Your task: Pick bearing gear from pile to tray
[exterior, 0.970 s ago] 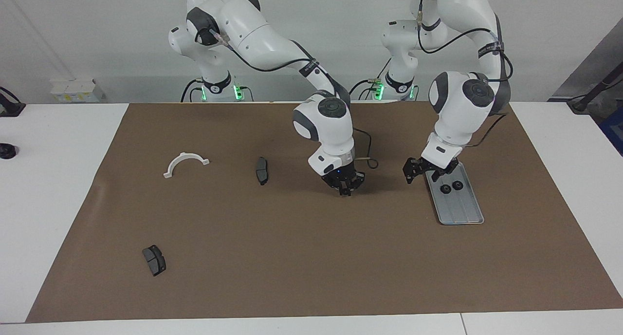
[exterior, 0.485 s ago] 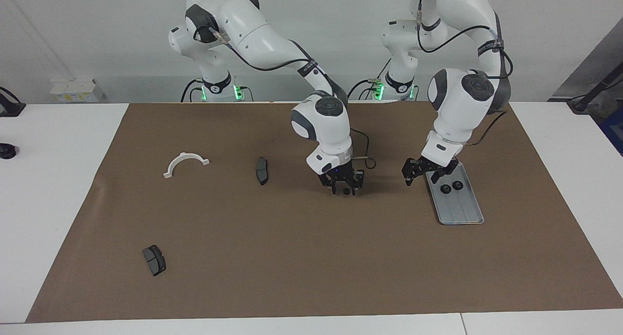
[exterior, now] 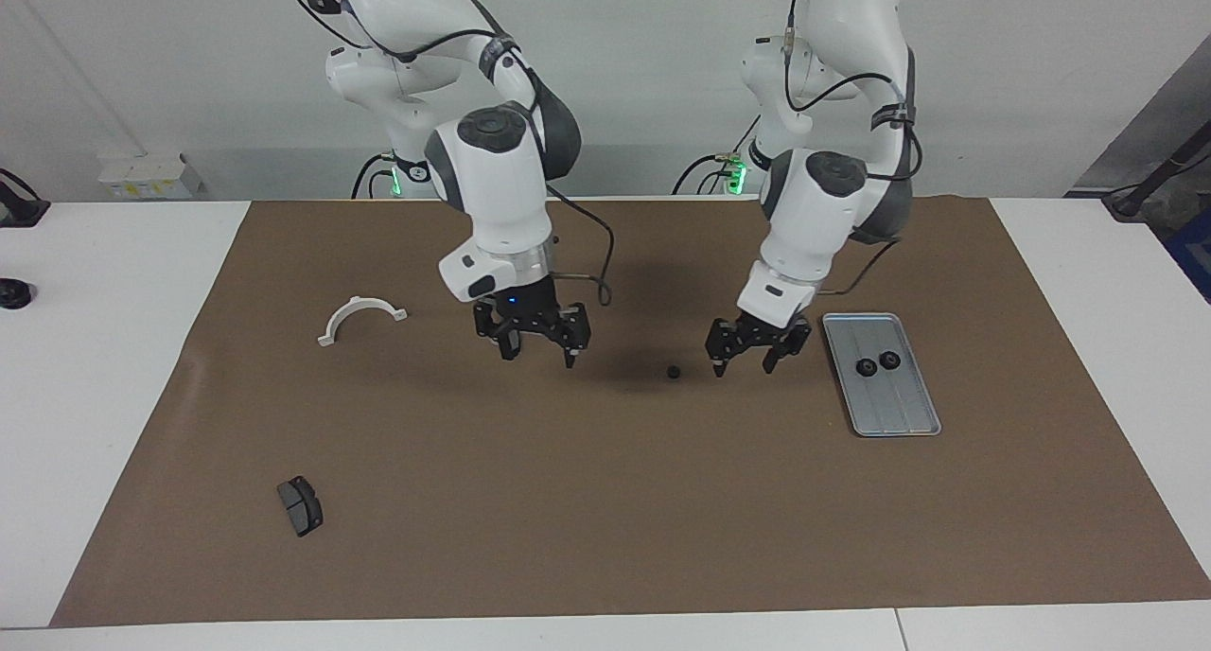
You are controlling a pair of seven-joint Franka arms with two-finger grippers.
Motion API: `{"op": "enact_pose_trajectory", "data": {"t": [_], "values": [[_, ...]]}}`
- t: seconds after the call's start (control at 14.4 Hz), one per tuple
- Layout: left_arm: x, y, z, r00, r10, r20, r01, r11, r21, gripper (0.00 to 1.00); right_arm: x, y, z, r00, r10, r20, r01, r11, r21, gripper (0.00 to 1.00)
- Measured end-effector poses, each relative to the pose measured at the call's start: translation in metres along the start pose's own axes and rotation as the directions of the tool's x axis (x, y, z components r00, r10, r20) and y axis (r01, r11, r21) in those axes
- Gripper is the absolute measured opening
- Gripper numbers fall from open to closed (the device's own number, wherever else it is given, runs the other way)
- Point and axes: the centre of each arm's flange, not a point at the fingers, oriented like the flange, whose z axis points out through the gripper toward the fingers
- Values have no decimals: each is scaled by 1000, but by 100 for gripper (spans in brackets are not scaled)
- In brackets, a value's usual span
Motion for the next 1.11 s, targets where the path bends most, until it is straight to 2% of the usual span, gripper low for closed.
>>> {"op": "enact_pose_trajectory", "data": {"t": [0.21,0.35,0.69,0.76,0.83,0.9,0.97,1.11], "values": [[-30,42,43,999,39,24,-40,999,21,84,17,56,-47,999,-53,9,53,998,-46,100],[-38,46,65,997,62,36,-63,997,44,82,22,86,-74,996,-86,24,87,995,-56,100],[-52,43,85,994,86,69,-91,993,73,71,27,133,-112,976,-199,92,205,976,-68,100],[-56,43,87,993,89,78,-95,992,77,66,26,137,-114,970,-218,109,226,972,-71,100],[-57,43,87,992,95,83,-102,991,85,54,23,140,-115,964,-231,130,241,968,-74,100],[-58,43,86,991,96,89,-104,990,92,48,21,141,-115,959,-241,146,254,964,-76,100],[-59,43,86,990,98,98,-108,990,96,48,19,141,-115,956,-247,156,261,962,-77,100],[-64,46,85,988,106,115,-119,987,108,35,16,142,-112,951,-249,182,266,960,-81,100]]}}
